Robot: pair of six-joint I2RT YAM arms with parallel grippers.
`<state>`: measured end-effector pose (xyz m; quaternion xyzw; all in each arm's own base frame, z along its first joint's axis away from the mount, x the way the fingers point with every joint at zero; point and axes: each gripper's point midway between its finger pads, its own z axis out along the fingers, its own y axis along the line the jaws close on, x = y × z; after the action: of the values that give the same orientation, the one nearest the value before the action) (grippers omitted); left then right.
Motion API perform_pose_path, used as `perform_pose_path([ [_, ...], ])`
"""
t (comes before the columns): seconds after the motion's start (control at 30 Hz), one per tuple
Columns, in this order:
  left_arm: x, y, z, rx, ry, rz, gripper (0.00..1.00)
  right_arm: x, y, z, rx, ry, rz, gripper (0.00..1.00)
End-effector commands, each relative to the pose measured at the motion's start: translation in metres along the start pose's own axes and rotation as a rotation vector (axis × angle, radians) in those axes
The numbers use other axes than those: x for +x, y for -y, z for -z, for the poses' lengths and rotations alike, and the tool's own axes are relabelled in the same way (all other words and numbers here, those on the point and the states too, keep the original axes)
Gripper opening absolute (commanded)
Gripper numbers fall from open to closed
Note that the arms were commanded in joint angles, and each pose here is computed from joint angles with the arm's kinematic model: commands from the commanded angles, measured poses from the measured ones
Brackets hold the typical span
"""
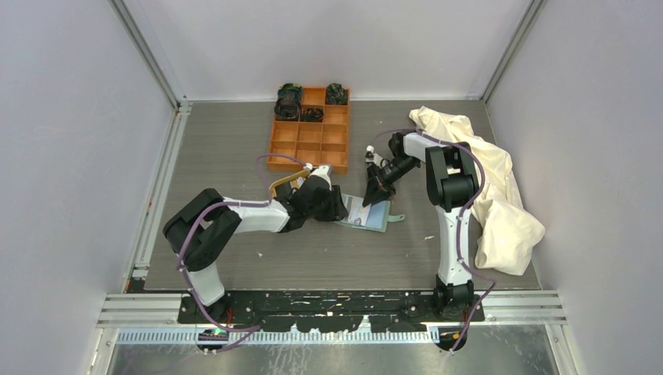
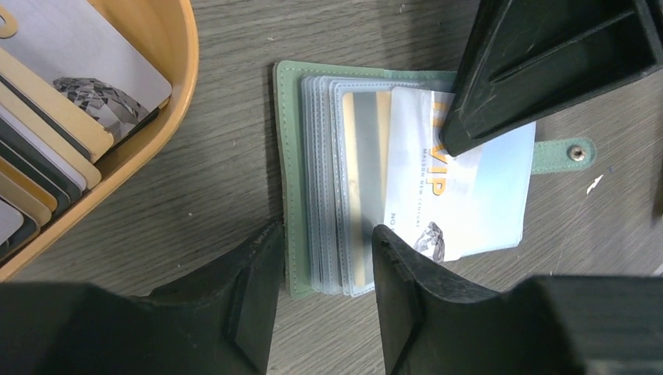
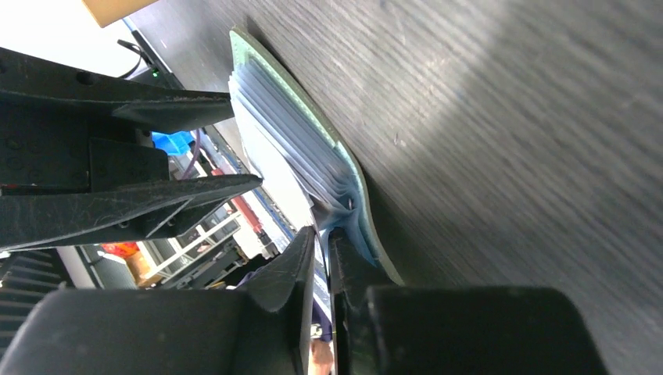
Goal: Put the credit cards into the card holder
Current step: Insert the credit card into the card holder.
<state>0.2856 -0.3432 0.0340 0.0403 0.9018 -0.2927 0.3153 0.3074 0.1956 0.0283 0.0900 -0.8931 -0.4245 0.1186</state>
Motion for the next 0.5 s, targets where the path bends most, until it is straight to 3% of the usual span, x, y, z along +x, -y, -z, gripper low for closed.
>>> perform_pose_path([
  [0.0, 0.009, -0.008, 0.014, -0.035, -0.031, -0.057, 0.48, -0.013, 0.012, -0.004, 0.076, 0.018, 0.092, 0.19],
  [0.27, -0.024, 0.011, 0.053, 0.029, 0.084, -0.123, 0.53, -0.018, -0.008, 0.018, 0.112, 0.063, 0.194, 0.38],
  [0.47, -0.041, 0.02, 0.077, 0.079, 0.166, -0.193, 0.55, -0.024, -0.016, 0.034, 0.169, 0.107, 0.271, 0.46],
])
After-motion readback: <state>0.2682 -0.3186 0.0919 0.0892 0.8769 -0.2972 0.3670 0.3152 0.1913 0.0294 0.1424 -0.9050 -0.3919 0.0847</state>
